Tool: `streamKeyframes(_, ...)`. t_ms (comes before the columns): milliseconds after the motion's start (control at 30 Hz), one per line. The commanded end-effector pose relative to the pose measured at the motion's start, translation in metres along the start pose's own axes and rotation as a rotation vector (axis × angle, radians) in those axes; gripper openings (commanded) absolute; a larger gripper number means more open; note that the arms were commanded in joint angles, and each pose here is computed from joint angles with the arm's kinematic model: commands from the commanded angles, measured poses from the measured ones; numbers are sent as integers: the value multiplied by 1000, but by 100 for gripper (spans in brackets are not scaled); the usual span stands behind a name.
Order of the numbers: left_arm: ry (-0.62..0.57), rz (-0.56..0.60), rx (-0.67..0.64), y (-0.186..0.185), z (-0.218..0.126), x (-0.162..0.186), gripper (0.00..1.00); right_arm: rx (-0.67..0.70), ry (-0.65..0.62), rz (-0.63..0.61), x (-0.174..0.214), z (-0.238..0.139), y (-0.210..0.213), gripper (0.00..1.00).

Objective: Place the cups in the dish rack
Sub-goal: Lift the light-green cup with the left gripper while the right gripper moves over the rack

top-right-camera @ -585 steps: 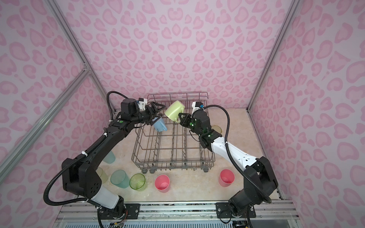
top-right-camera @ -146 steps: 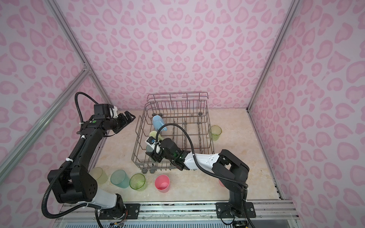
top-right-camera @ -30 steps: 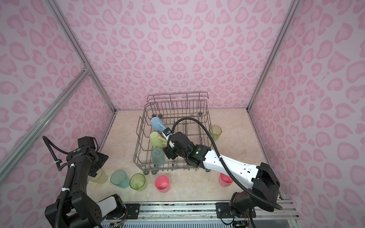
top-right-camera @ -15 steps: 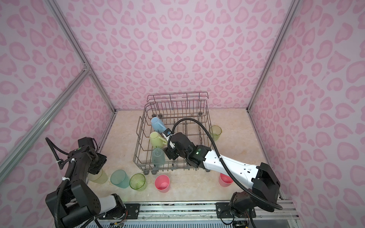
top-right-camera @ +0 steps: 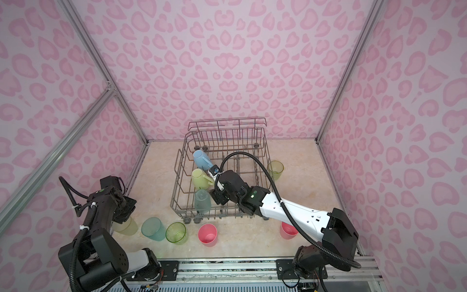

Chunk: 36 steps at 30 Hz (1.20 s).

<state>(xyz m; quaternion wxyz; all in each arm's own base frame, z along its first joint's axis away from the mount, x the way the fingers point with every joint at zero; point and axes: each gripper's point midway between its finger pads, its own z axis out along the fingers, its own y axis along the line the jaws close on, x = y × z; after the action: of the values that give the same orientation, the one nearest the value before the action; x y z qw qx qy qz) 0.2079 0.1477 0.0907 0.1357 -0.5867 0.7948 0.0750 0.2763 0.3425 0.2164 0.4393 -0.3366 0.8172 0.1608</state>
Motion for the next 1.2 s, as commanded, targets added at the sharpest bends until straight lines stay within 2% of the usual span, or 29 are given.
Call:
streamKeyframes(0, 2, 8, 25, -4, 2, 1, 22, 9, -28, -3, -5, -1, -1, 78)
streamKeyframes(433, 20, 45, 100, -17, 0, 4, 7, 19, -35, 7, -5, -3, -4, 78)
streamKeyframes(633, 41, 68, 207, -35, -12, 6, 3, 36, -34, 15, -4, -2, -8, 78)
streamKeyframes(900, -56, 196, 417, -81, -76, -4, 3, 23, -41, 100, -4, 2, -17, 78)
streamKeyframes(1167, -172, 387, 660, -142, -151, 1, 3, 16, -68, 281, -16, 5, -49, 78)
